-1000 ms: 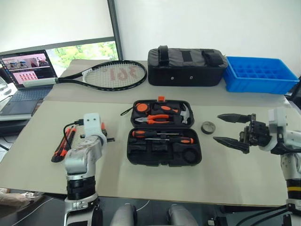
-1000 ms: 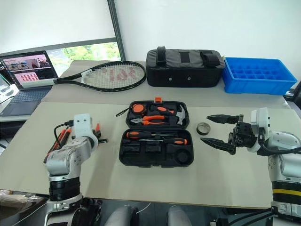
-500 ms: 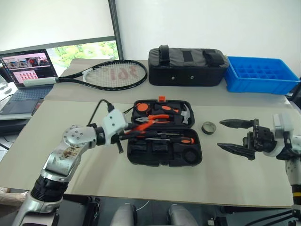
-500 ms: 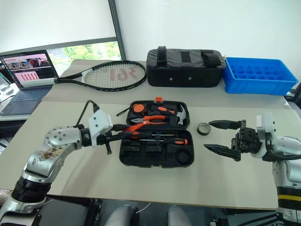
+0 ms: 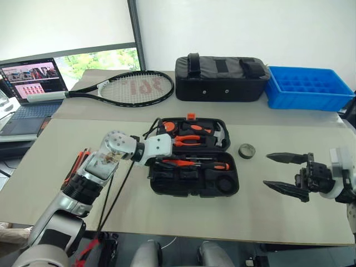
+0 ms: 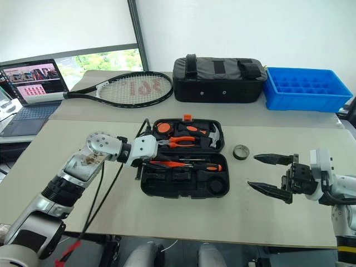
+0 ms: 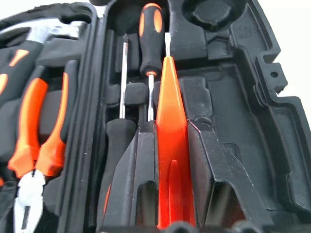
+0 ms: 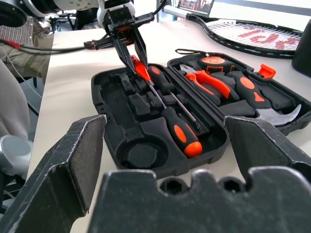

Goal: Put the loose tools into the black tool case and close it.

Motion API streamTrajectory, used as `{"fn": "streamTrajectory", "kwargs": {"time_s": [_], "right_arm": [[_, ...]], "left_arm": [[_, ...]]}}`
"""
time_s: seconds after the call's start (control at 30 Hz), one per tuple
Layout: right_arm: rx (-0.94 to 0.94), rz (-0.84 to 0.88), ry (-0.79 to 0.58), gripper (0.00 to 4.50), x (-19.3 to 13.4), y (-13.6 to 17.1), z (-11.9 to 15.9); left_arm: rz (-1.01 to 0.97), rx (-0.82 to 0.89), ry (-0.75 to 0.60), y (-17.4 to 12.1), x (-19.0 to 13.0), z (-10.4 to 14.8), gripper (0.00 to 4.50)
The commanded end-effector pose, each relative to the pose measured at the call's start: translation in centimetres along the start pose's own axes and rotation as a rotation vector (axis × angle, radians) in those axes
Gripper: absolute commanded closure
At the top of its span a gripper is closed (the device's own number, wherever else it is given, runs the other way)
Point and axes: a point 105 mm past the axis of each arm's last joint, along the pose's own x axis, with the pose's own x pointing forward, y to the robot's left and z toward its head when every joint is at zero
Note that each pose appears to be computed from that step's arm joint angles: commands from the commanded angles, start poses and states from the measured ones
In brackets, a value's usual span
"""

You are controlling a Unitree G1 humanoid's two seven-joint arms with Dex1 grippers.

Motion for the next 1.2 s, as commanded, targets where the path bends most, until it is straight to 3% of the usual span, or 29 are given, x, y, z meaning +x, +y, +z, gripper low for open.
{"fn": "streamTrajectory", "kwargs": {"time_s": [0.03, 0.53, 1.2], "right_arm": [[-0.065, -0.018, -0.022, 0.0, -0.3, 0.1, 1.3], [-0.077, -0.034, -0.018, 0.0, -0.3, 0.4, 1.7], [-0.086, -0.042, -0.008, 0.0, -0.2, 0.5, 1.9]], "left_arm": [[-0.02, 0.016, 0.033, 0.0, 0.2, 0.0, 4.08], [-0.038, 0.025, 0.119, 1.2, 1.3, -0.6, 4.08], [-0.112, -0.089, 0.263, -0.4, 2.0, -3.1, 4.08]]}}
